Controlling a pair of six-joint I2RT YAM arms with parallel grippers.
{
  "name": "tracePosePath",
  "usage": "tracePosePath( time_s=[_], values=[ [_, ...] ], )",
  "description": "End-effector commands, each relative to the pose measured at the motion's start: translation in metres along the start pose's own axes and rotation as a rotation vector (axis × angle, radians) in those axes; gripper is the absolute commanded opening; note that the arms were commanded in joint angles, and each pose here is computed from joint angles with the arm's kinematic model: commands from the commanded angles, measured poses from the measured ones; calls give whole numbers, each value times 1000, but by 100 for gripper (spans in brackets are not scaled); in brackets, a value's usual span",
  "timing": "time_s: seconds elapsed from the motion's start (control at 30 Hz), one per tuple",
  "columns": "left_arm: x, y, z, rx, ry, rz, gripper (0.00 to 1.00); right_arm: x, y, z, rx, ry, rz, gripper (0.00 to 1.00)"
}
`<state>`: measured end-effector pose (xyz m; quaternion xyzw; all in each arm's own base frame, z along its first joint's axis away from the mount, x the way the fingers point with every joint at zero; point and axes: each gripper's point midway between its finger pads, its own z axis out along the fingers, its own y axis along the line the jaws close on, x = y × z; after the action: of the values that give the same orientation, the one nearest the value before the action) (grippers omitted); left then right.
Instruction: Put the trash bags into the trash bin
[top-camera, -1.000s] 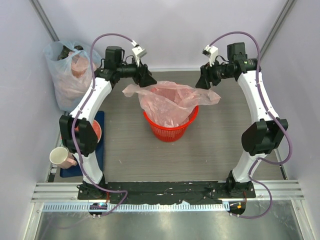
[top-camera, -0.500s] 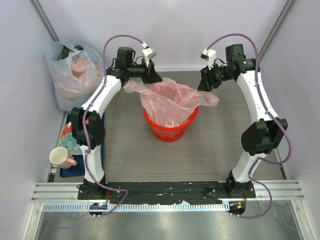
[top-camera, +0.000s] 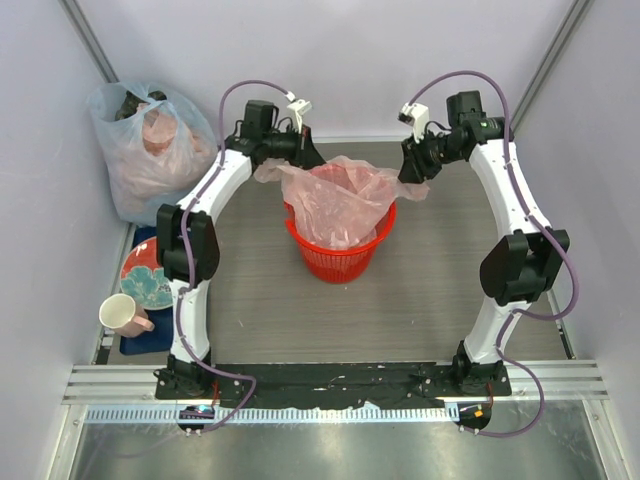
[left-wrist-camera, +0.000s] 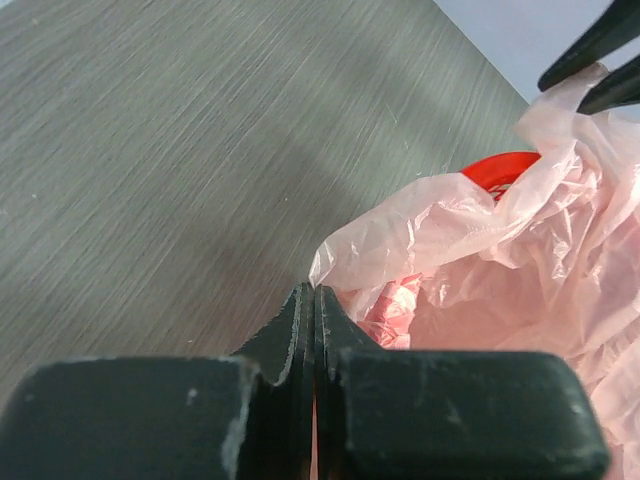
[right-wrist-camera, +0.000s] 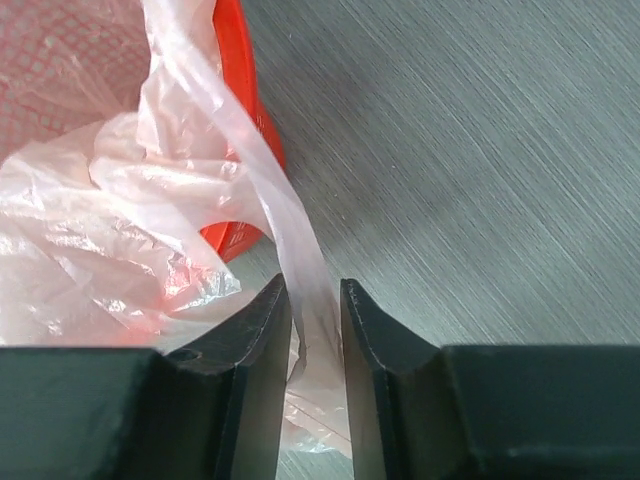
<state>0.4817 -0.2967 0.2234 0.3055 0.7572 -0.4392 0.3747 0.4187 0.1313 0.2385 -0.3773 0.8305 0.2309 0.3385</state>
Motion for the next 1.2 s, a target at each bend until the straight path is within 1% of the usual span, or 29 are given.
tracePosePath(
  time_s=[0.0,0.03,0.07,0.1,0.13,0.27,0.3,0.37,0.4,0.5,0.53,0.6,0.63,0.7,0.73,0.77,0.83,0.87,0.93,0.97,1.03,1.07,1.1,1.13,1.17],
  values=[
    [-1,6,-2,-37,21,-84,0,-1,4,-1,-10,-1,-30,26],
    [2,7,-1,-37,27,-91,0,1,4,0,-11,4,-34,20],
    [5,7,-1,-39,37,-99,0,3,4,1,-11,10,-32,9],
    [7,6,-1,-38,41,-100,0,6,3,3,-12,17,-28,3],
    [9,7,-2,-40,46,-104,0,8,2,3,-7,27,-28,1],
    [16,4,-7,-51,57,-111,0,28,3,3,4,77,-48,1],
    [22,4,-8,-55,69,-119,0,41,6,6,-6,103,-37,1],
    [26,5,-10,-67,74,-125,0,48,9,4,-2,114,-53,1],
    [30,6,-12,-82,80,-129,0,58,12,6,-12,137,-45,1],
    [31,10,-19,-106,80,-140,0,68,14,6,-12,157,-53,1],
    [29,10,-22,-105,75,-140,3,67,14,4,-8,153,-56,1],
    [21,10,-28,-110,46,-128,15,62,15,2,-9,137,-57,1],
    [7,8,-41,-121,8,-121,29,59,16,1,-11,127,-58,1],
    [-15,10,-58,-140,-61,-90,45,49,19,-4,-15,97,-64,1],
    [-30,3,-70,-148,-99,-64,68,47,20,-5,-16,90,-63,1],
    [-40,2,-78,-157,-125,-43,77,44,22,-7,-15,80,-66,2],
    [-54,0,-97,-180,-156,-7,91,40,23,-10,-12,71,-61,7],
    [-61,-7,-110,-198,-163,36,92,39,24,-12,-10,67,-63,12],
    [-65,-14,-127,-206,-160,91,95,40,23,-18,0,60,-60,17],
    [-65,-28,-135,-182,-145,154,95,41,23,-20,5,58,-60,20],
    [-62,-38,-143,-169,-124,223,95,46,20,-25,14,61,-41,26],
    [-55,-48,-144,-127,-99,230,95,47,20,-26,13,57,-34,31],
    [-56,-67,-147,-65,-101,289,94,47,19,-27,14,53,-25,36],
    [-55,-75,-148,-39,-99,300,93,47,17,-29,18,48,-15,40],
    [-53,-80,-147,-28,-95,311,93,46,16,-31,17,35,16,48]
  ],
)
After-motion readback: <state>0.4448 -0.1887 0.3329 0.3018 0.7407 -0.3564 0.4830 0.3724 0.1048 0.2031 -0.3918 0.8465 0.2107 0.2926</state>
